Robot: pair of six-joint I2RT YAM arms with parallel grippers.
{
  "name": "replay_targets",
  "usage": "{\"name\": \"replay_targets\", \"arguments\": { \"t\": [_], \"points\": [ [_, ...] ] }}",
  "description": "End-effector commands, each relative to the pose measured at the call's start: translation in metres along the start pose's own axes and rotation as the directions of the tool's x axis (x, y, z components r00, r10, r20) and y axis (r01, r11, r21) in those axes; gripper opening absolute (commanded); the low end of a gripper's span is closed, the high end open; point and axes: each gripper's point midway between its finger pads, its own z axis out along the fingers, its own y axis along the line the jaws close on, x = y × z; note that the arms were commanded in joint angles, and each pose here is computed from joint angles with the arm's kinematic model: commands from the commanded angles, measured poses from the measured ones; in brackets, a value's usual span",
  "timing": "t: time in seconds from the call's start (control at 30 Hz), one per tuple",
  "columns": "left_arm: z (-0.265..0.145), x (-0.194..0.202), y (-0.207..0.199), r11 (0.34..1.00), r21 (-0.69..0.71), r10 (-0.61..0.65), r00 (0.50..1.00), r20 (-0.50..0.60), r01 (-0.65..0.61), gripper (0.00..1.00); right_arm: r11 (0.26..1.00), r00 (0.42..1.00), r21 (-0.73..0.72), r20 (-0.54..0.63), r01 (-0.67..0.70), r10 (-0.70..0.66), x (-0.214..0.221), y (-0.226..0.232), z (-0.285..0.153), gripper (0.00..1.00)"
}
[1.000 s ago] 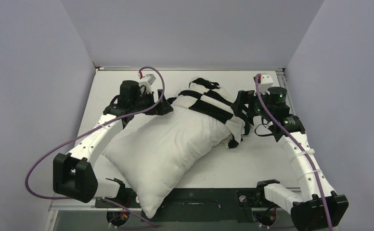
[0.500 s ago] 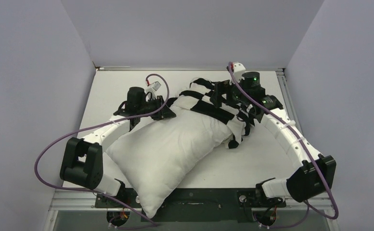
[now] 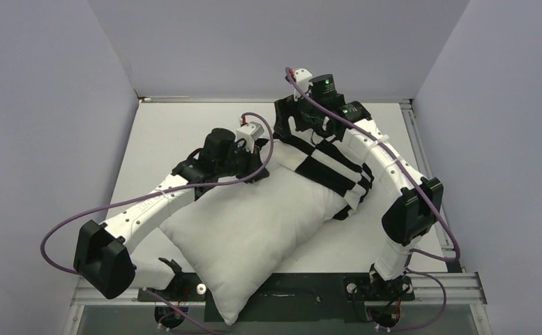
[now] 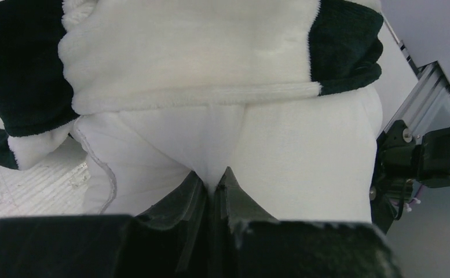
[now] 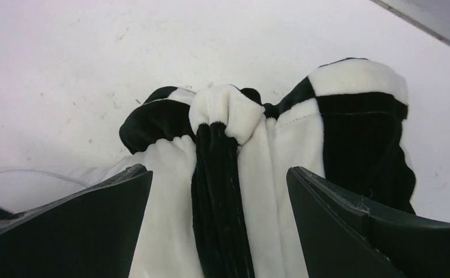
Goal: Remove the pillowcase from the pillow
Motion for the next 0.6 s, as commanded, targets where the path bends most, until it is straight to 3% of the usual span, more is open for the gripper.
{"name": "replay_targets", "arguments": {
  "t": [0.0,0.27,0.37,0.4,0.5,0.57],
  "points": [
    [-0.025,-0.04,-0.032,0.982,-0.042,0.188,0.976,0.111,-0.184,0.0,0.999,0.998,-0.041,-0.056,0.033,-0.035,0.002,0.015,0.006,0.9],
    [-0.024,-0.035,-0.059,0.955,-0.075,0.295,0.951,0.095,-0.288,0.0,0.995,0.971,-0.067,-0.222,0.071,-0.084,0.05,0.021,0.037,0.91],
    [-0.024,-0.035,-0.063,0.95,-0.083,0.309,0.947,0.089,-0.302,0.0,0.992,0.95,-0.017,-0.287,0.121,-0.121,0.069,0.009,0.041,0.97],
    [-0.025,-0.036,-0.063,0.949,-0.089,0.31,0.946,0.09,-0.303,0.0,0.989,0.944,0.019,-0.302,0.144,-0.132,0.073,0.0,0.041,0.95],
    [-0.03,-0.042,-0.061,0.944,-0.114,0.32,0.942,0.098,-0.309,0.0,0.972,0.934,0.119,-0.323,0.202,-0.155,0.073,-0.021,0.036,0.75],
    [-0.034,-0.046,-0.06,0.938,-0.133,0.334,0.938,0.096,-0.321,0.0,0.958,0.936,0.179,-0.315,0.223,-0.159,0.066,-0.035,0.03,0.53]
  ]
}}
